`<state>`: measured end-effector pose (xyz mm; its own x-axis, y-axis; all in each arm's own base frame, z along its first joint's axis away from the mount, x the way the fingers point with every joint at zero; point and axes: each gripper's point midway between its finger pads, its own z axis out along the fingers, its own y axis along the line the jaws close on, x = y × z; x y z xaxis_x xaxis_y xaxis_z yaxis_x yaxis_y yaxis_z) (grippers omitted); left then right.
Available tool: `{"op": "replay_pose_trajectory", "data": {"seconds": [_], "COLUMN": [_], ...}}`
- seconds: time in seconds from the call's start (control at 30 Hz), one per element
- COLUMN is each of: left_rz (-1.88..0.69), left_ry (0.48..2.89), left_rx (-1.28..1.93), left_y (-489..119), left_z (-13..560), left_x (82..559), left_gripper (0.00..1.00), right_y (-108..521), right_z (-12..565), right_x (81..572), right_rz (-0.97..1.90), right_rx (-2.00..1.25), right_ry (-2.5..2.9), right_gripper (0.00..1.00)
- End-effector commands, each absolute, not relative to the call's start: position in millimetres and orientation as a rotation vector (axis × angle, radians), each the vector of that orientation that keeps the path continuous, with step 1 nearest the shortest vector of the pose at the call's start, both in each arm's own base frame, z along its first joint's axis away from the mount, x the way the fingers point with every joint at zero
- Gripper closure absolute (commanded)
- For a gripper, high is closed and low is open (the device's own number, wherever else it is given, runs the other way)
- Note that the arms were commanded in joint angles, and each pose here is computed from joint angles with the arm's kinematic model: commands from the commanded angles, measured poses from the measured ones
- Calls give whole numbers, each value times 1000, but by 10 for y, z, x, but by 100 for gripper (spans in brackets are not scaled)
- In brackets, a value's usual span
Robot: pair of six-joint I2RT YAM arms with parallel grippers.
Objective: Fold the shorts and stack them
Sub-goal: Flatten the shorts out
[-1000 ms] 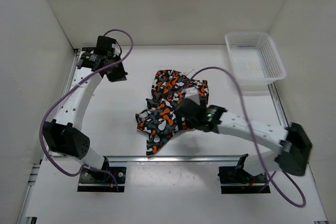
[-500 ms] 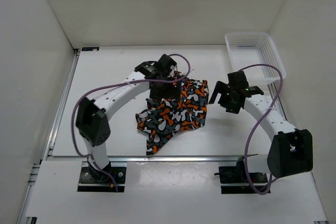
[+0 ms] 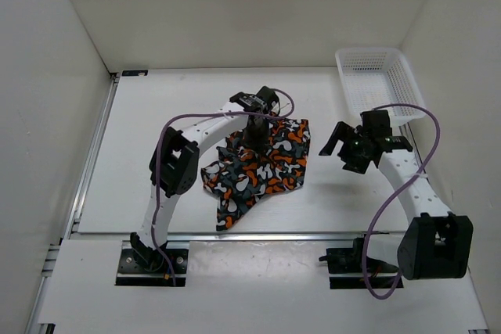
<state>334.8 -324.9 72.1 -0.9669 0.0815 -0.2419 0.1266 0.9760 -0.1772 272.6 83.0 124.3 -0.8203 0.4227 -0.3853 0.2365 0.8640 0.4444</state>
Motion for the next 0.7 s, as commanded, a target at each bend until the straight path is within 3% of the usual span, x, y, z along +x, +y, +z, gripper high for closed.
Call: {"op": "replay_pose_trajectory", "data": {"seconds": [0.0,0.23,0.4,0.43,0.53,0.57,0.6,0.63,0.67], "left_rz": [-344,-353,-402,-424,-410,-419,-399,-384,-392], "left_ry": [2793,2780,2740,2715,2679,2669,2671,2659,2629], "left_rx": [138,92,46,45,33,33,29,22,33], "left_y": [-3188,-2803,-2682,-2671,-2597,-2607,-2572,-2550,-2557], "left_z": [1221,1474,1694,1793,1938,2011,2038,2081,2204], "left_x": [3313,2881,2726,2713,2711,2723,2715,2736,2775], "left_gripper": [90,90,90,90,90,90,90,90,90], "right_y": [976,1572,2020,2065,2162,2230,2269,2289,2294], "right_z": [1343,1313,866,820,542,525,565,620,684], "right_x": [2861,3451,3737,3803,3835,3825,3853,3946,3999], "right_rz": [597,653,713,693,616,619,617,614,609], "right_rx": [380,210,206,225,251,232,232,230,230], "right_ry": [2559,2614,2694,2683,2736,2742,2729,2705,2689], "right_gripper": [1,1,1,5,28,62,81,94,100]}}
